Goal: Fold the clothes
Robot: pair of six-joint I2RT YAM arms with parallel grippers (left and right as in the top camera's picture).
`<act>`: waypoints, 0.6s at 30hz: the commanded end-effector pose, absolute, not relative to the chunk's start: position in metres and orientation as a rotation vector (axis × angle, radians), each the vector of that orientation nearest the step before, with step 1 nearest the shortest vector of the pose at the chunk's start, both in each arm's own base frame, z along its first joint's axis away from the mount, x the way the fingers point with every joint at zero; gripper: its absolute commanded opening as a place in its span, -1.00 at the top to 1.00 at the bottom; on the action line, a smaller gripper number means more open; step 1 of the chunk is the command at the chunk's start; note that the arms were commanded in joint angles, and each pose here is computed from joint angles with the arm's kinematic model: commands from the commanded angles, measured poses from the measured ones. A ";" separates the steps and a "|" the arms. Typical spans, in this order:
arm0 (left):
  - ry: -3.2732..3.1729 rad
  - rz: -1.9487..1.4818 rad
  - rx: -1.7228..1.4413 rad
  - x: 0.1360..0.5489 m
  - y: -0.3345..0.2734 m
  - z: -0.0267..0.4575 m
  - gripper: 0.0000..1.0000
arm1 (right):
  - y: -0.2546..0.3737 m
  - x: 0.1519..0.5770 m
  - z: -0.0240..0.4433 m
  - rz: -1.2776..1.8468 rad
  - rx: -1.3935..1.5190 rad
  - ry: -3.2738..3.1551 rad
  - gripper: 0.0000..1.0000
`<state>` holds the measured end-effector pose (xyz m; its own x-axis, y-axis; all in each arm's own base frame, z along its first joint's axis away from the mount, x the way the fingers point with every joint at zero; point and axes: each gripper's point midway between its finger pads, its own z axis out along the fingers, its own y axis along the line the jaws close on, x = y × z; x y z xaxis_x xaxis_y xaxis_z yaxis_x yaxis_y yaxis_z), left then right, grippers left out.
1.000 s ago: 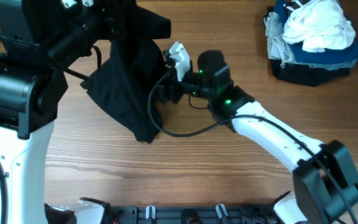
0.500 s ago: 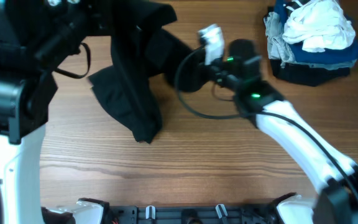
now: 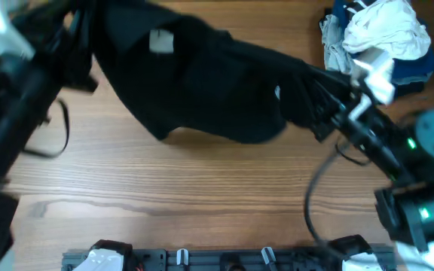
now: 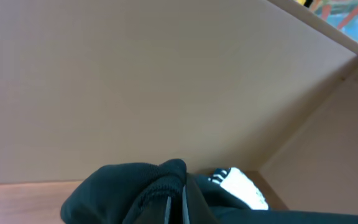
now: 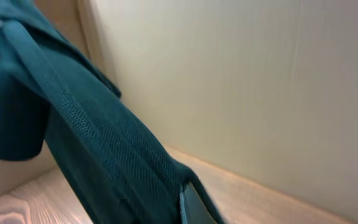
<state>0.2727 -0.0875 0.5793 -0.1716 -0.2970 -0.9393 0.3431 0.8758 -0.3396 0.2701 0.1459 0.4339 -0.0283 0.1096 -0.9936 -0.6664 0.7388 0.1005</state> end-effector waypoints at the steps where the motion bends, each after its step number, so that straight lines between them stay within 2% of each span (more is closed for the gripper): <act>1: 1.629 -0.452 -0.029 0.247 -0.061 0.583 0.92 | 0.131 0.253 0.455 0.598 -0.447 1.423 0.92; 6: 1.746 -0.310 -0.151 0.259 -0.037 0.551 0.92 | 0.130 0.272 0.432 0.580 -0.425 1.521 0.92; 10: 1.831 -0.223 -0.209 0.281 -0.028 0.527 0.92 | 0.137 0.307 0.398 0.595 -0.416 1.637 0.92; 18: 2.118 -0.119 -0.229 0.386 -0.042 0.434 0.92 | 0.155 0.395 0.285 0.628 -0.387 1.926 0.92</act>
<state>0.3426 -0.0585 0.4674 -0.4717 -0.2390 -0.8487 -0.0029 0.9630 -0.2696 0.3598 0.1646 0.3252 -0.3457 0.0218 -0.9381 -0.6059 0.7581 0.2409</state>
